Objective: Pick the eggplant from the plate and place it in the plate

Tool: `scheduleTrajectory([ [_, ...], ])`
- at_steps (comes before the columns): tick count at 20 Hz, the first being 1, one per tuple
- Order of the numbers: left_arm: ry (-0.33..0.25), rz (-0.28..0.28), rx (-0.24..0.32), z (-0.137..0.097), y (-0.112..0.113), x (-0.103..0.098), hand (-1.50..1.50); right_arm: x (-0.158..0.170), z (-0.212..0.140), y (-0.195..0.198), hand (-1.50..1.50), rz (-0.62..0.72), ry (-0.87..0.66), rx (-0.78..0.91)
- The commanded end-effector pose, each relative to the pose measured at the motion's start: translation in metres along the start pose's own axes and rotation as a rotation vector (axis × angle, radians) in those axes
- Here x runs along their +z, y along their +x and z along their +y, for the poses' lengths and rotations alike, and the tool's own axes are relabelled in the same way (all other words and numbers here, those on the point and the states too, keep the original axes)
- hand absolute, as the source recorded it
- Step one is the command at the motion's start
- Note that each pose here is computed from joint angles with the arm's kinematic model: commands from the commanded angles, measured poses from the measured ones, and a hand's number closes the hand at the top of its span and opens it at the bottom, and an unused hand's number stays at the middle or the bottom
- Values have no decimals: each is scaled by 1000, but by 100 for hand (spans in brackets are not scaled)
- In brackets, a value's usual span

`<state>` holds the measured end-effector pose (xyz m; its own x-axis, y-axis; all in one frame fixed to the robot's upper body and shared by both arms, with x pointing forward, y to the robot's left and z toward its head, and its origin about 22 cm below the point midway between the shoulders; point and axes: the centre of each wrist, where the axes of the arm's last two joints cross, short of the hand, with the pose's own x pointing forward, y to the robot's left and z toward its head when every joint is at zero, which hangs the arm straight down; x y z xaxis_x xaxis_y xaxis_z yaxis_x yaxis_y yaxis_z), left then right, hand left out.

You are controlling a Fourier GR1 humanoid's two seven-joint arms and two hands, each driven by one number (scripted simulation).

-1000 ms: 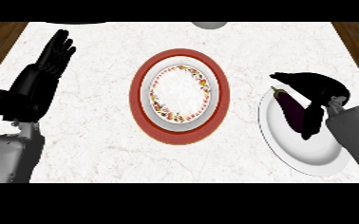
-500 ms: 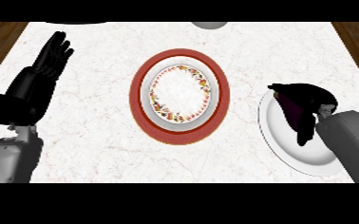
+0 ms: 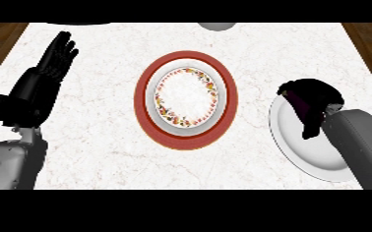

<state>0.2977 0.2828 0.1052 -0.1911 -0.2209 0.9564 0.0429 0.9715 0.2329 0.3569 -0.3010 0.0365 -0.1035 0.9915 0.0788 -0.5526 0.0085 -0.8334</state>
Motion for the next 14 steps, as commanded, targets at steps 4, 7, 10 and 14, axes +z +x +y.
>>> scheduleTrajectory([
  [4, 6, 17, 4, 0, -3, 15, 0, 9, 8, -12, 150, 6, -244, 8],
  [7, 41, 21, 0, 4, 6, 3, 0, 31, 32, -54, 150, 216, -302, -68],
  [10, 29, 16, -1, 13, 0, 9, 0, 68, 37, -105, 150, 342, -401, -67],
  [14, 33, 13, -8, -7, 0, 13, 0, 99, 22, -94, 150, 300, -509, -83],
])
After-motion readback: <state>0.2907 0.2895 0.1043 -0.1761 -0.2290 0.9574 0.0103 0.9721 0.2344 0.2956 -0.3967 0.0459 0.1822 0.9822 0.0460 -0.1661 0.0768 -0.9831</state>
